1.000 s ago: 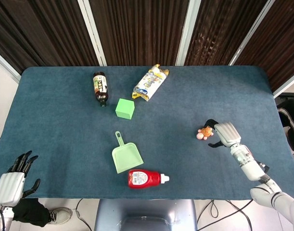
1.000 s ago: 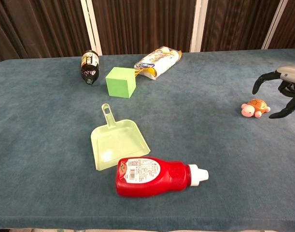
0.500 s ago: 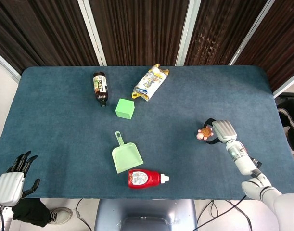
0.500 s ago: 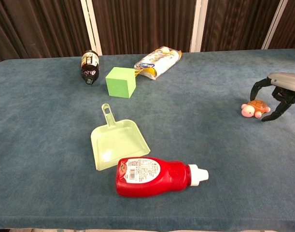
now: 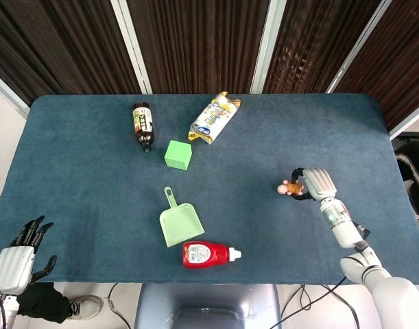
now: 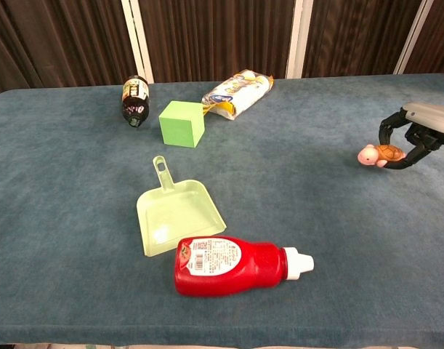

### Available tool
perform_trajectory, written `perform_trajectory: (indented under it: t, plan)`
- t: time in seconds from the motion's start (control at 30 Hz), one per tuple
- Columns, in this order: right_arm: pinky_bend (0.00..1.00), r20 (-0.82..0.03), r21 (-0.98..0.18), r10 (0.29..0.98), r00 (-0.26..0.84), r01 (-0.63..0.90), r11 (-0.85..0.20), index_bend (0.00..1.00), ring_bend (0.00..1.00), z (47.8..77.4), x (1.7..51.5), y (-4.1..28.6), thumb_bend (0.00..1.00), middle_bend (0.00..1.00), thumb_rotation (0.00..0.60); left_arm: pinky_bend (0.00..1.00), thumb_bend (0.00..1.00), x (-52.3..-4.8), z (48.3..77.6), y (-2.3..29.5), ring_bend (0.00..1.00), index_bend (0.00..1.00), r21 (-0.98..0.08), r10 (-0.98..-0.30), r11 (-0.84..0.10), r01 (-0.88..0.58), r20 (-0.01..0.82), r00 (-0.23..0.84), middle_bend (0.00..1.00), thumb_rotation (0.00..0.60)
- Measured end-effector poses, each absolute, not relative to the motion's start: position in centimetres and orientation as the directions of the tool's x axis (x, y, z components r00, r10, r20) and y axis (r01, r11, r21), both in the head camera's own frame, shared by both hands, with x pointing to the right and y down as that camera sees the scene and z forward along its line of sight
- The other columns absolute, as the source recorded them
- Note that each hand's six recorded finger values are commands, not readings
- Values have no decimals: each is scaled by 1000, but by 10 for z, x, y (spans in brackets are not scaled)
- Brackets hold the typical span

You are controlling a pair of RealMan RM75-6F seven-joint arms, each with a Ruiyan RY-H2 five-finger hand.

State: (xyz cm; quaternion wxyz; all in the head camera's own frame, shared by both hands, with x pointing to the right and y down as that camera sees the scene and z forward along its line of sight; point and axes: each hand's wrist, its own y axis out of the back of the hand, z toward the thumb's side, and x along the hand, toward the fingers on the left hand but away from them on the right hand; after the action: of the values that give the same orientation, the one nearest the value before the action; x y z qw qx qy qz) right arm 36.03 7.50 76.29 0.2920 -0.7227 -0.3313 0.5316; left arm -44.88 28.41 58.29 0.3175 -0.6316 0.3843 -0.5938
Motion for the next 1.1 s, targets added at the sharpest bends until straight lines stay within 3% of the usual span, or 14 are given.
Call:
perform_trajectory:
  t: [0.53, 0.63, 0.77, 0.9, 1.0, 1.1]
  plan:
    - [958, -555, -784, 801, 224, 179, -594, 847, 1000, 757, 367, 78, 999, 693, 600, 331, 346, -448, 584, 286, 69, 142, -856, -861, -506, -107, 509, -1, 48, 600]
    - [958, -555, -787, 803, 219, 176, -592, 722, 992, 757, 370, 77, 865, 659, 600, 331, 346, -448, 584, 286, 69, 142, -855, -860, -507, -107, 510, -1, 48, 600]
    - [952, -566, -773, 794, 222, 192, -605, 530, 975, 757, 372, 78, 582, 509, 600, 331, 346, -448, 584, 286, 69, 142, -855, -859, -508, -107, 511, -1, 48, 600]
    - [930, -584, -761, 781, 222, 185, -621, 421, 955, 757, 376, 79, 361, 417, 600, 331, 345, -448, 584, 286, 69, 142, -855, -859, -508, -106, 511, 0, 48, 600]
    - [918, -594, -754, 774, 222, 181, -631, 364, 944, 757, 378, 79, 247, 374, 600, 331, 345, -448, 584, 286, 69, 142, -854, -859, -509, -105, 512, 1, 48, 600]
    - [917, -594, -754, 773, 224, 180, -632, 319, 943, 755, 379, 79, 195, 360, 600, 330, 345, -447, 584, 286, 69, 142, -853, -858, -511, -104, 513, 1, 48, 600]
